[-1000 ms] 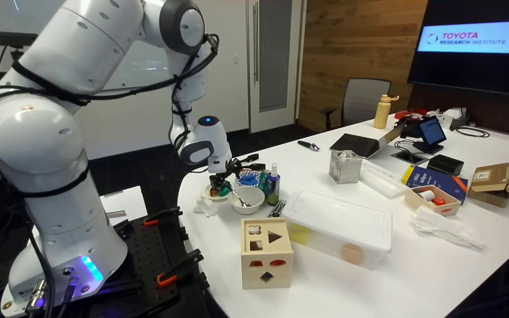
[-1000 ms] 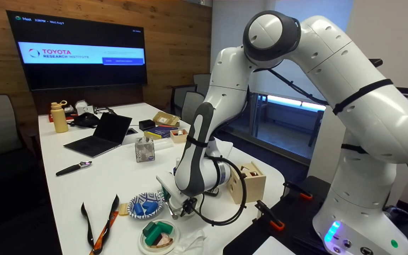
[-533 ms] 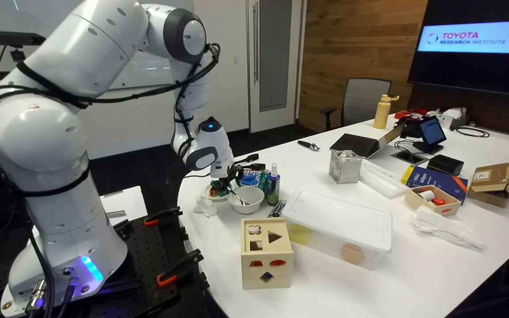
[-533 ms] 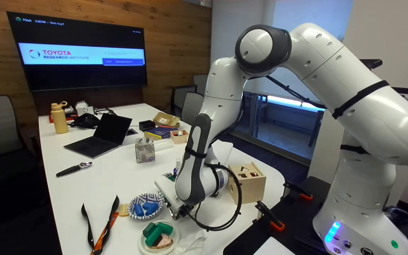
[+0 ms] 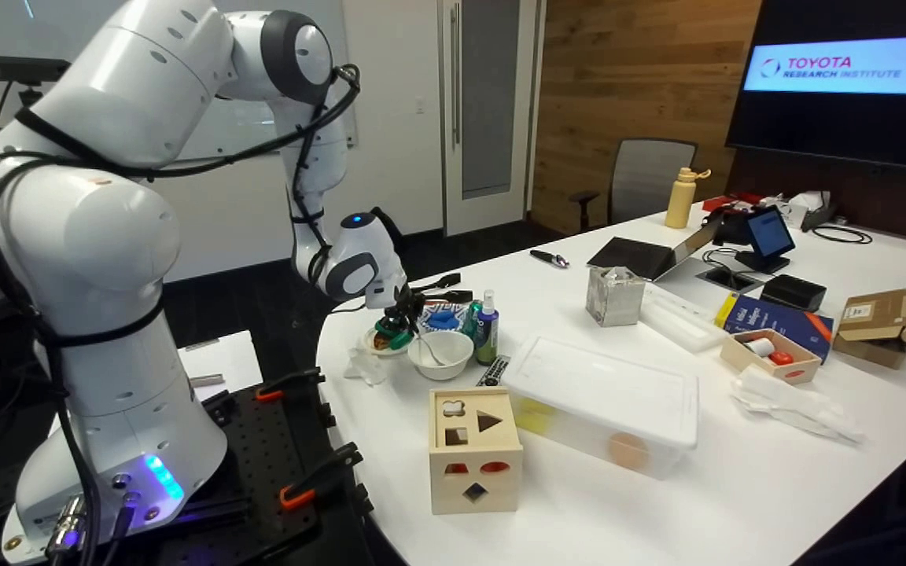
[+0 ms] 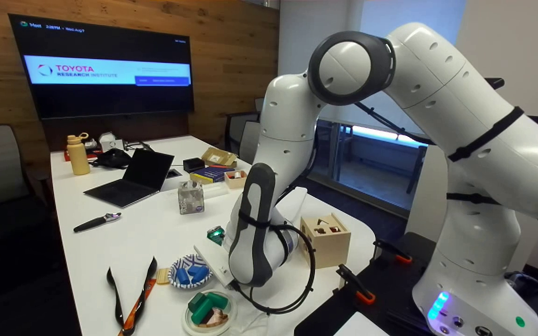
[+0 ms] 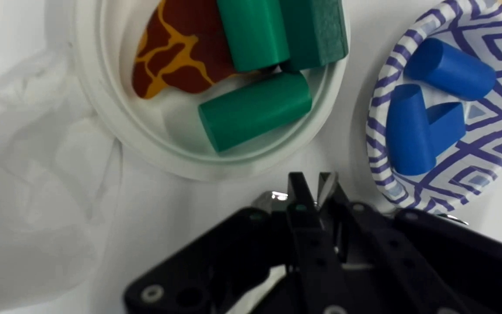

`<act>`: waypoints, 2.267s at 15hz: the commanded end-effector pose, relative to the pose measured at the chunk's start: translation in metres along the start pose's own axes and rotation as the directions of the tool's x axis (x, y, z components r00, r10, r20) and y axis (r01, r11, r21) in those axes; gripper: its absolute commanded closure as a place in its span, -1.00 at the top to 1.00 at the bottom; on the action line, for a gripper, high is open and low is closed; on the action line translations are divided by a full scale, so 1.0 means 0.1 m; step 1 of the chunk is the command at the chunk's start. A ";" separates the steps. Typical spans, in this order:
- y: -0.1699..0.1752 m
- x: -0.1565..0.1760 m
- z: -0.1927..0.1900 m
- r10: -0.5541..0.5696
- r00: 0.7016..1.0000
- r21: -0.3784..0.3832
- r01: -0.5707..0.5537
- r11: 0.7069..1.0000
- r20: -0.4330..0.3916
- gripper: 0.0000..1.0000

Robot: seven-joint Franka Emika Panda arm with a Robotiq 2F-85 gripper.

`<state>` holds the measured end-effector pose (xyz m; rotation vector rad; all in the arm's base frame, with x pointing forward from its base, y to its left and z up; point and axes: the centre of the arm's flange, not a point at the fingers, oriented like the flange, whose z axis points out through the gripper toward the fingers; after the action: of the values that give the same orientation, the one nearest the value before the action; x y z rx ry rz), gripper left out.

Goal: Use the silver spoon to stir the contents in the white bowl.

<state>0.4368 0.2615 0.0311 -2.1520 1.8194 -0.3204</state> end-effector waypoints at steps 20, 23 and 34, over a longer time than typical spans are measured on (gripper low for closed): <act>0.96 0.08 -0.97 -0.003 0.999 0.263 0.015 0.965 -0.047 -0.98; 0.72 -0.15 -1.13 0.006 0.999 0.250 -0.017 0.968 0.045 -0.98; 0.13 -0.52 -1.62 -0.019 0.998 0.143 0.010 0.990 0.061 -0.93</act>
<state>0.3578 0.2965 0.1781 -2.0561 1.6946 -0.3712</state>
